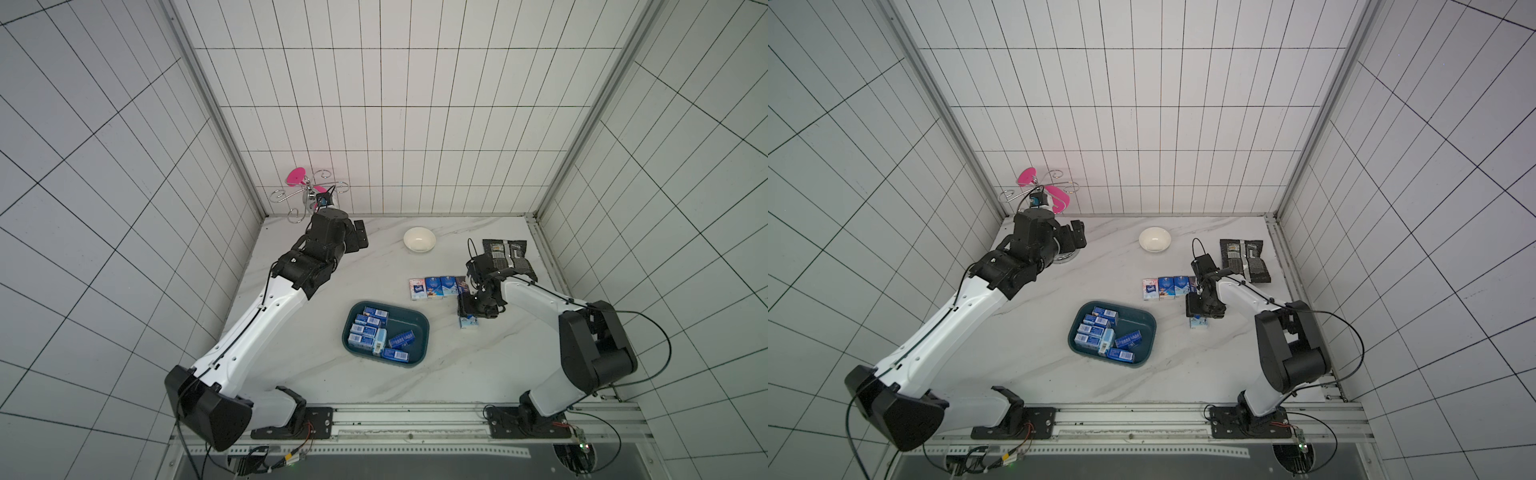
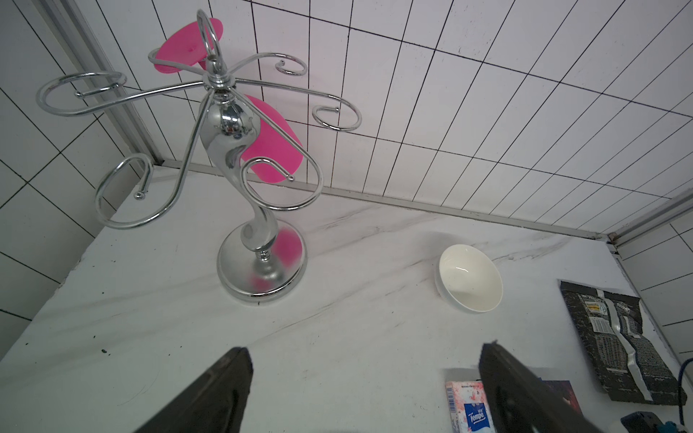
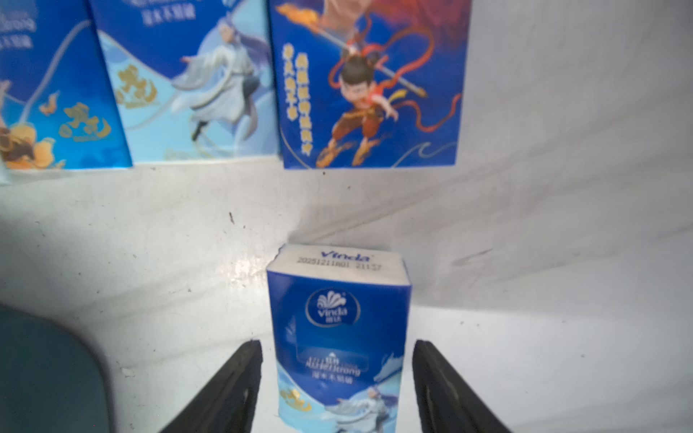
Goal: Take the pocket tissues out of the storage box
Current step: Move the pocket tissues to the center of the board.
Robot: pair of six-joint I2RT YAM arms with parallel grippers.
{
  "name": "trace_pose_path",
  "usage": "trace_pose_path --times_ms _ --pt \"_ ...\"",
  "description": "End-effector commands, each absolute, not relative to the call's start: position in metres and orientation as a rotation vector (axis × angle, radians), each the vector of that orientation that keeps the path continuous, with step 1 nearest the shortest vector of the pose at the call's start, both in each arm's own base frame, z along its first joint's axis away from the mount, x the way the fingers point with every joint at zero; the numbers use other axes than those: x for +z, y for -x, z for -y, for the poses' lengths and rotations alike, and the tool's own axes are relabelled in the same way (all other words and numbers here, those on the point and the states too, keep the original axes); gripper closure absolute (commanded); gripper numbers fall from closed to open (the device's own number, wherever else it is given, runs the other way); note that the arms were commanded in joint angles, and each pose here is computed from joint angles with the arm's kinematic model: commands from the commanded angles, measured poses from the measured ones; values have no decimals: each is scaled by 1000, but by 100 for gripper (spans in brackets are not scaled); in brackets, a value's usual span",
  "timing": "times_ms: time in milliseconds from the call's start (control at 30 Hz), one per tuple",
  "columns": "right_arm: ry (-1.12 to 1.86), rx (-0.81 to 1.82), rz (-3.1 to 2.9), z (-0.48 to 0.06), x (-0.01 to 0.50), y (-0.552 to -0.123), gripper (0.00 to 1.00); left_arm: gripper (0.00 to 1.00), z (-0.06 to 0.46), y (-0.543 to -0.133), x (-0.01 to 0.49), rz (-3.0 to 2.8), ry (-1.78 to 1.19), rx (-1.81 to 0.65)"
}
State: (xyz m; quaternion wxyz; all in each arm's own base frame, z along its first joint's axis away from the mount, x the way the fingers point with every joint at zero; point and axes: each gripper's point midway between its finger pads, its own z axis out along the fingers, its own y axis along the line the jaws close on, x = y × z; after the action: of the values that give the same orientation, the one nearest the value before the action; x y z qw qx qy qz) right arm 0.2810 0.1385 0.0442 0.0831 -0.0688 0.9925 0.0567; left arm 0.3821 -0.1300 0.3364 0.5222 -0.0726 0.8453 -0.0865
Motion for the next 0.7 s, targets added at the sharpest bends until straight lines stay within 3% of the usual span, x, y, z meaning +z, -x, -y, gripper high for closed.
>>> trace_pose_path --times_ms 0,333,667 --pt "260 50 -2989 -122 52 -281 28 2 129 -377 347 -2008 163 -216" --pt "228 71 -2899 -130 71 -271 23 2 130 -378 347 -2016 158 -207" --pt "266 40 -2936 -140 45 -266 22 2 138 -381 345 -2022 146 -215"
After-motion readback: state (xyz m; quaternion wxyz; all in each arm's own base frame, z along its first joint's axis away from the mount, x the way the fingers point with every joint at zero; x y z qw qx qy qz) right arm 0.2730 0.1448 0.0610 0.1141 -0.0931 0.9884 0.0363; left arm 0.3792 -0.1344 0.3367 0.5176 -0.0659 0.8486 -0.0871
